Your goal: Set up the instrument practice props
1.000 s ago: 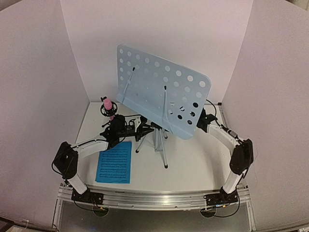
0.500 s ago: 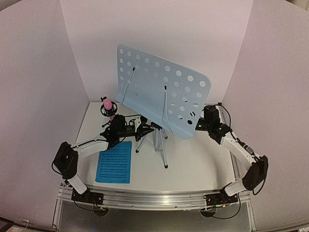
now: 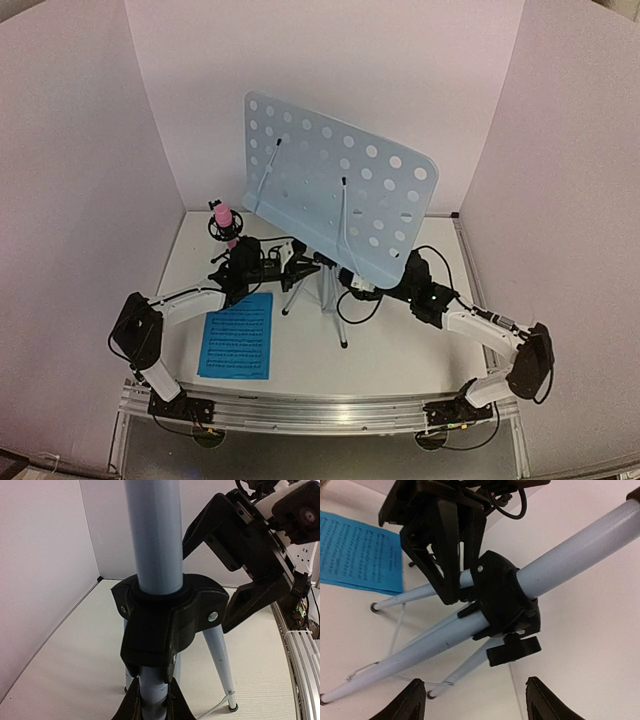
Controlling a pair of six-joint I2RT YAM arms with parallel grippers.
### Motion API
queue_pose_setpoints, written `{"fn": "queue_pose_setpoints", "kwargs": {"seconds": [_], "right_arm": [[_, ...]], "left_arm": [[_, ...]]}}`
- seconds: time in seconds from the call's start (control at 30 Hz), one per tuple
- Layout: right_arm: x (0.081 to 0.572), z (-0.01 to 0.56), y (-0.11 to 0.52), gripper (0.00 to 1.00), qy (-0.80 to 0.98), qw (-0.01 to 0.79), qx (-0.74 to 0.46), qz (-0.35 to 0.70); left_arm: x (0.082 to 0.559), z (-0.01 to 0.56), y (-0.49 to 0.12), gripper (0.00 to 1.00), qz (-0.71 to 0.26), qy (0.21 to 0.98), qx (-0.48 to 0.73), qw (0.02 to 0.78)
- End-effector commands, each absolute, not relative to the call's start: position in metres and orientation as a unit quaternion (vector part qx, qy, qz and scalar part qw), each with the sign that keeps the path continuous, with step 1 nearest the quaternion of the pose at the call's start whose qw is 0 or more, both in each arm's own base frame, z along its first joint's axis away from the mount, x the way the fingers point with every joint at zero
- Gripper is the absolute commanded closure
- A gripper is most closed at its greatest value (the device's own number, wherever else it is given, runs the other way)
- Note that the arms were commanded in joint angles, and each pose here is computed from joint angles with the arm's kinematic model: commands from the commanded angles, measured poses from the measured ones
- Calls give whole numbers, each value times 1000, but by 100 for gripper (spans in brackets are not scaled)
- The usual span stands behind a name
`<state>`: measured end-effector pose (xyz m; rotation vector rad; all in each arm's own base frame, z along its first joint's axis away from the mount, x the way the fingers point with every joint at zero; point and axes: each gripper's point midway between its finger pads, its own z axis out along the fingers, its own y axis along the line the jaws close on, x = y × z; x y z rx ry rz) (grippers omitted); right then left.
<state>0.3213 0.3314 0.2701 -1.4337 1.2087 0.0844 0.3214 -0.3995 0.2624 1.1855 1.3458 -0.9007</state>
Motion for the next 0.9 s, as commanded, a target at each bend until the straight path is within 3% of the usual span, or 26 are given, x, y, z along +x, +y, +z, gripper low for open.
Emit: {"fn": "queue_pose_setpoints", "kwargs": {"seconds": [0.0, 0.4, 0.87], "right_arm": [[341, 282, 331, 36, 439, 616, -640, -135], [359, 280, 343, 51, 404, 601, -657, -207], [337, 317, 330, 49, 393, 615, -642, -235]], "left_arm": [[328, 264, -405, 100, -362, 562, 510, 541], [325, 262, -402, 100, -361, 564, 510, 540], [324, 264, -403, 100, -362, 561, 511, 542]]}}
